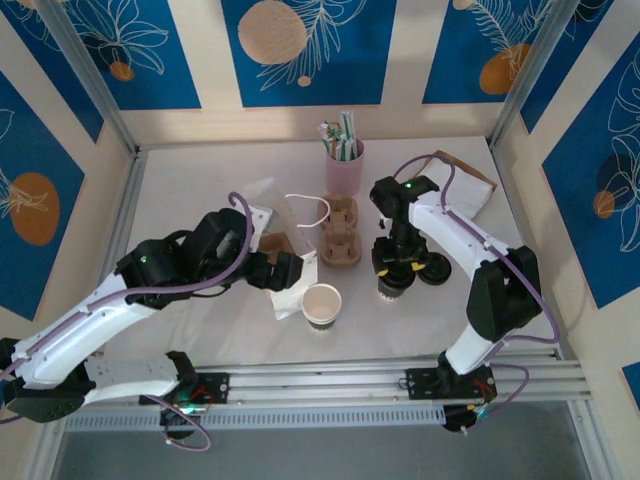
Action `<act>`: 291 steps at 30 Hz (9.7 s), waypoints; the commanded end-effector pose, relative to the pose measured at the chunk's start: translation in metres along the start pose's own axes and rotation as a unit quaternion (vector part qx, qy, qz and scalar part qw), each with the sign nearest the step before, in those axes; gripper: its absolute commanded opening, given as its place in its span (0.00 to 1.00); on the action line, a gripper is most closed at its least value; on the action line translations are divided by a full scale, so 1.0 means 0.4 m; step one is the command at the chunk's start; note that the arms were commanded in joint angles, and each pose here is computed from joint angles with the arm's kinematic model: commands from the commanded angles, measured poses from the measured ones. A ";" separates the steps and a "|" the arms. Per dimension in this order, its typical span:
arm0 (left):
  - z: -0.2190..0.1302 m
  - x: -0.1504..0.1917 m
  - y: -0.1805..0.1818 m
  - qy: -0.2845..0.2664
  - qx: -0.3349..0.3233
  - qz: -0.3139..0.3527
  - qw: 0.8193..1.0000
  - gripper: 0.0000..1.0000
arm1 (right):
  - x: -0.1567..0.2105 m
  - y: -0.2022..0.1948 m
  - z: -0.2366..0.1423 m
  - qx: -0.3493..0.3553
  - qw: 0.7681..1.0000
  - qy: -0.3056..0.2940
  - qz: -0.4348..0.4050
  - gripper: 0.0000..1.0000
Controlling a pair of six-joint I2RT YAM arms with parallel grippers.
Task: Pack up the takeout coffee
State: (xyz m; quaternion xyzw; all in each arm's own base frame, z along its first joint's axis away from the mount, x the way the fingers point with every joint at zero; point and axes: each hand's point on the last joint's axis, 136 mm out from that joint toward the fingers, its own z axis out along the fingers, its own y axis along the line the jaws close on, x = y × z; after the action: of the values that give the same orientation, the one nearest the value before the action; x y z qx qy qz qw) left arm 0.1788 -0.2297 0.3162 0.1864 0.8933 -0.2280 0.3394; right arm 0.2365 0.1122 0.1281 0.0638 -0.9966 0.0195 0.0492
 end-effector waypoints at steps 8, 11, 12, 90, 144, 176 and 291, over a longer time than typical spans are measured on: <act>-0.054 -0.041 0.011 -0.041 0.000 -0.022 0.999 1.00 | 0.010 -0.013 -0.094 -0.015 0.998 -0.063 0.019 0.63; -0.065 -0.046 0.030 -0.049 -0.015 -0.031 0.998 1.00 | 0.009 -0.017 -0.140 -0.017 0.995 -0.095 0.020 0.63; -0.070 -0.048 0.036 -0.052 -0.018 -0.035 0.998 1.00 | 0.009 -0.019 -0.157 -0.019 0.994 -0.106 0.021 0.63; -0.061 -0.233 0.506 -0.067 -0.087 -0.227 0.968 0.94 | 0.058 0.503 -0.496 -0.121 0.944 -0.197 -0.236 0.62; 0.344 -0.152 0.664 0.029 -0.022 -0.293 0.955 0.75 | 0.044 0.534 -0.334 0.018 0.947 -0.154 -0.280 0.61; 0.337 -0.106 0.582 0.016 -0.006 -0.298 0.954 0.71 | 0.037 0.458 -0.346 -0.024 0.973 -0.116 -0.198 0.60; 0.000 0.086 0.275 -0.052 0.155 -0.346 0.924 0.00 | 0.007 0.495 -0.249 0.121 0.955 -0.149 -0.227 0.59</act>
State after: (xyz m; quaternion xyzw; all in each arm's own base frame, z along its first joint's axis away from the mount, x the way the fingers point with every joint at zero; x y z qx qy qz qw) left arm 0.2127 -0.1314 0.2684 -0.1013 0.8319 -0.4803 0.2589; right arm 0.2343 0.3419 0.2366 0.2826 -0.9447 0.0391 -0.1615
